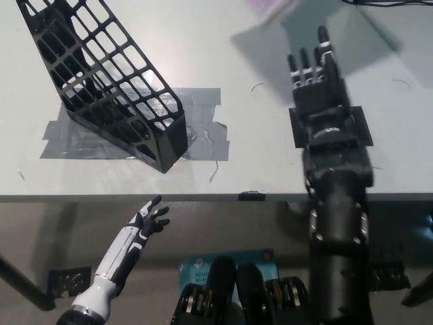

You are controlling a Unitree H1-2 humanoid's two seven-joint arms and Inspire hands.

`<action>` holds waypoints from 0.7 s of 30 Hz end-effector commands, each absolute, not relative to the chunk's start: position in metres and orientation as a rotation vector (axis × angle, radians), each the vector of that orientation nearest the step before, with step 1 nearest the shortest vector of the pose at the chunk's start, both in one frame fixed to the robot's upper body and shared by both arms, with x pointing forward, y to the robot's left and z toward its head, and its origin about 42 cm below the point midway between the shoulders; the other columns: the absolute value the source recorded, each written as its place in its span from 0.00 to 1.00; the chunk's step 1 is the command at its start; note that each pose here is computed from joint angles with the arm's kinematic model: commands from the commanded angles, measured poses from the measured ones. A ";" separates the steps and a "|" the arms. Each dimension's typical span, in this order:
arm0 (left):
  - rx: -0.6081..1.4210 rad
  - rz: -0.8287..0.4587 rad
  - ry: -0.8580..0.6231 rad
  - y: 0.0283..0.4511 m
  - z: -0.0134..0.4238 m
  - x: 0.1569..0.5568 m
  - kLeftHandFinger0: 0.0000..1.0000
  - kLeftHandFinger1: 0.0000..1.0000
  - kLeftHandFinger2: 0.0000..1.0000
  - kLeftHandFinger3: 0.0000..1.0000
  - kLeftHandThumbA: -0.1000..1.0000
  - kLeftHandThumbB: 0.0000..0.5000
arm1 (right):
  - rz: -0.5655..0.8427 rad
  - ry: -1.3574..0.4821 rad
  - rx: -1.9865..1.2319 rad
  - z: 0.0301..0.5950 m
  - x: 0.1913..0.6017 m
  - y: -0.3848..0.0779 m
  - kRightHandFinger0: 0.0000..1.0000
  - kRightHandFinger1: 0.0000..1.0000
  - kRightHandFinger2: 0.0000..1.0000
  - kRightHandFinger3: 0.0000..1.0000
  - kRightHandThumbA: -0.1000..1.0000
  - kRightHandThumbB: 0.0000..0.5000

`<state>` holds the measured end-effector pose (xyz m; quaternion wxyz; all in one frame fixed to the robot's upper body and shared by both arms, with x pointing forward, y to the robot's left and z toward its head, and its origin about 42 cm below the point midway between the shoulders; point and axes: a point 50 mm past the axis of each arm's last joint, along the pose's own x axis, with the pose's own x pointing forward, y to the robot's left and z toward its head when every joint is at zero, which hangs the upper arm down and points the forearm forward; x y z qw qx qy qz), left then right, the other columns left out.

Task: A shelf with a book inside it is placed on the center of the desk infront of the robot. The robot uses its right hand to grab the book, take it out and hand it to a person.

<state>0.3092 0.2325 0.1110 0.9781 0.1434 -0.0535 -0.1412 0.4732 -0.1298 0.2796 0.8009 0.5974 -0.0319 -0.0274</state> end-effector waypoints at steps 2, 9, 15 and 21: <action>0.304 -0.309 -0.185 0.231 0.129 0.319 1.00 0.94 0.96 1.00 1.00 0.43 | 0.391 -0.582 0.768 0.374 0.394 -0.147 1.00 1.00 1.00 1.00 1.00 1.00; 0.306 -0.301 -0.173 0.231 0.125 0.316 1.00 1.00 1.00 1.00 1.00 0.46 | 0.406 -0.728 0.500 0.377 0.328 -0.173 1.00 1.00 1.00 1.00 1.00 0.96; 0.286 -0.293 -0.160 0.233 0.120 0.312 1.00 1.00 1.00 1.00 1.00 0.49 | 0.438 -0.840 0.162 0.352 0.254 -0.199 1.00 1.00 1.00 1.00 1.00 1.00; 0.286 -0.283 -0.140 0.236 0.109 0.300 1.00 1.00 1.00 1.00 1.00 0.47 | 0.404 -0.701 -0.071 0.302 0.236 -0.215 1.00 1.00 1.00 1.00 1.00 1.00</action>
